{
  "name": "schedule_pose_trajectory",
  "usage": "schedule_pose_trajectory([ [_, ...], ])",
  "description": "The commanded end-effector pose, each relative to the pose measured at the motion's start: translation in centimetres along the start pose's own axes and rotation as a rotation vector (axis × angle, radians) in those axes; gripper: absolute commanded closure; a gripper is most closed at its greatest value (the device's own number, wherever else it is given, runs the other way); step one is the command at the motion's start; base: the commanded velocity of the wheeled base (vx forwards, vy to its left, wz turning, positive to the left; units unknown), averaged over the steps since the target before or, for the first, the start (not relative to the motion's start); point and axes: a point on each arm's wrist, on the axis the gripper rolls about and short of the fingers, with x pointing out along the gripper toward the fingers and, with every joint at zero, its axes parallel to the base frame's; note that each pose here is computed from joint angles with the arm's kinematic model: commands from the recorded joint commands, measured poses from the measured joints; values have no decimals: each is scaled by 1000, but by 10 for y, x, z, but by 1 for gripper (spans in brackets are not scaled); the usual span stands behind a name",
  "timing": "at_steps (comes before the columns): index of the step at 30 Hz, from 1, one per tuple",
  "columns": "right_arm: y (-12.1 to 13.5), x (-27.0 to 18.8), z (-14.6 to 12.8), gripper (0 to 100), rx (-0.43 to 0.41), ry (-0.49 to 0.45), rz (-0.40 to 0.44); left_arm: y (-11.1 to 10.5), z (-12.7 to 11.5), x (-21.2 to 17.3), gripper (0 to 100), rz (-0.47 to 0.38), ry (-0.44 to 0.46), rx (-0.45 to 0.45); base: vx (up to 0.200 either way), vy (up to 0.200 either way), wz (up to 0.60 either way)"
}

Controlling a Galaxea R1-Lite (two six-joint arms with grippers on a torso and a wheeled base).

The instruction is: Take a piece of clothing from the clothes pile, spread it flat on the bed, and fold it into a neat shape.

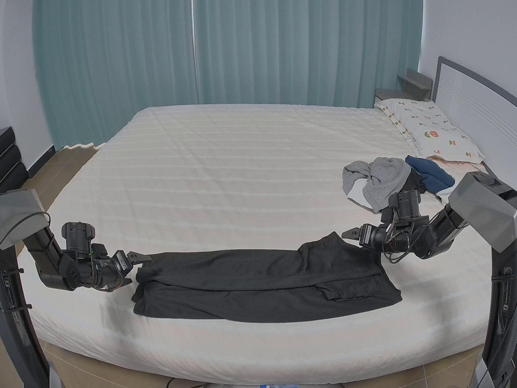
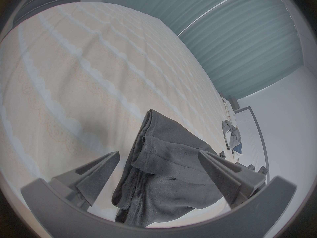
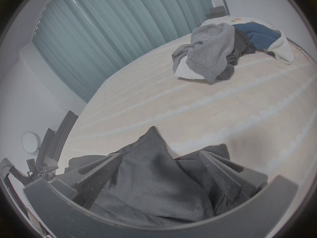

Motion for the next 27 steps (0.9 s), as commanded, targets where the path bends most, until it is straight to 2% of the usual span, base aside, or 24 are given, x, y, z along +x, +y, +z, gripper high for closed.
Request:
schedule_pose_trajectory([
  [1,-2,-2,1,0,7,0,5,0,0,0,0,1,0,-1,0,0,0],
  [6,0,-4,1,0,5,11,30,0,0,0,0,1,0,-1,0,0,0],
  [10,-3,-1,-7,0,2,41,31,0,0,0,0,0,1,0,0,0,0],
  [15,-4,-2,-15,0,4,85,70,0,0,0,0,0,1,0,0,0,0],
  [26,-15,12,-27,0,-53,119,56,-1,-1,1,0,8,-3,4,0,0,0],
  [27,-15,13,-27,100,-56,119,55,0,-1,1,0,10,-3,3,0,0,0],
])
